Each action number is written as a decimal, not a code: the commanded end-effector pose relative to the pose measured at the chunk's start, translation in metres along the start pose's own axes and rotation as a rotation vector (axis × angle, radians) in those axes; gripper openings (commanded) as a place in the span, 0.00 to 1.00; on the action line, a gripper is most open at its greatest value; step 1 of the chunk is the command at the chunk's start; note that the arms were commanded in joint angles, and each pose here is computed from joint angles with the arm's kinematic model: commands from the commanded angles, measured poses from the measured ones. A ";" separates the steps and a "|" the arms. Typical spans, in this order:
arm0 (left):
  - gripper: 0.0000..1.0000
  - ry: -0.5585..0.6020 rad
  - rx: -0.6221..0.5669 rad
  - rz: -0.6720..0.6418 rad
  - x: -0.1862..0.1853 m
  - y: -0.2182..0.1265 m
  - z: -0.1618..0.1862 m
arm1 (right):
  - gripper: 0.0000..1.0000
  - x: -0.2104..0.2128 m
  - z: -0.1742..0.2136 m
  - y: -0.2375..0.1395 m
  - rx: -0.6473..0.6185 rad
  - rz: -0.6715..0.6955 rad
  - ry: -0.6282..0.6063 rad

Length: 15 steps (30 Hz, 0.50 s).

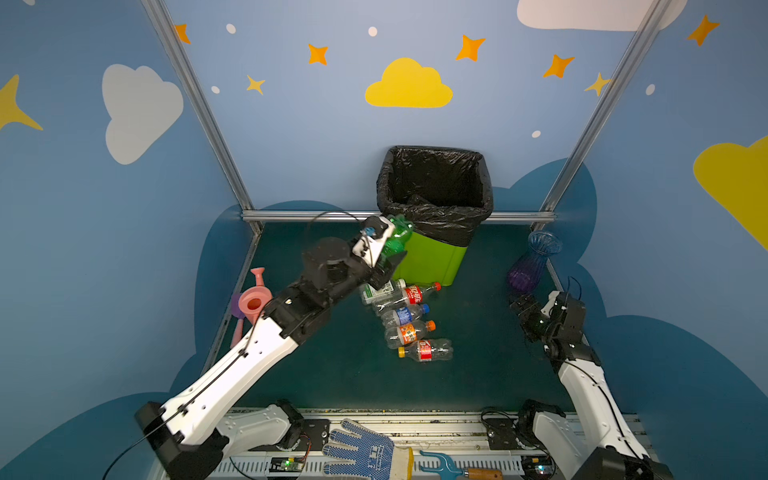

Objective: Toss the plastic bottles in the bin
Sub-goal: 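Lift the green bottle with the left gripper over the bin and release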

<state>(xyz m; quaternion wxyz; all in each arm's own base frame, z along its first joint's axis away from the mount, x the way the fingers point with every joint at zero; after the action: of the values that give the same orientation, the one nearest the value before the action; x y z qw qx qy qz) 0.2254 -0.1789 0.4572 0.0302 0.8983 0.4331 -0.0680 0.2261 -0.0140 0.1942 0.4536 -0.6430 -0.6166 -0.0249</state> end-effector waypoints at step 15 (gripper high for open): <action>0.49 -0.226 -0.322 0.050 0.037 0.138 -0.128 | 0.93 0.011 -0.007 -0.010 -0.040 -0.067 -0.042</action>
<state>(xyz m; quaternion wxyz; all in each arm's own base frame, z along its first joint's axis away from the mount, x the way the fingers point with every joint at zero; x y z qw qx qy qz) 0.2924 -0.1820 0.6214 0.2930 0.8674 0.4010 0.0298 0.2239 -0.0122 0.2023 0.4412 -0.6363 -0.6318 -0.0358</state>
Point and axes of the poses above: each gripper's point midway between its finger pads, its own y axis out along the fingers, its own x axis along the line the jaws close on, z = x × y, the point moved 9 cm from there along -y, back along the fingers, and after that the axes turned 15 degrees about -y, right-handed, at the moved point
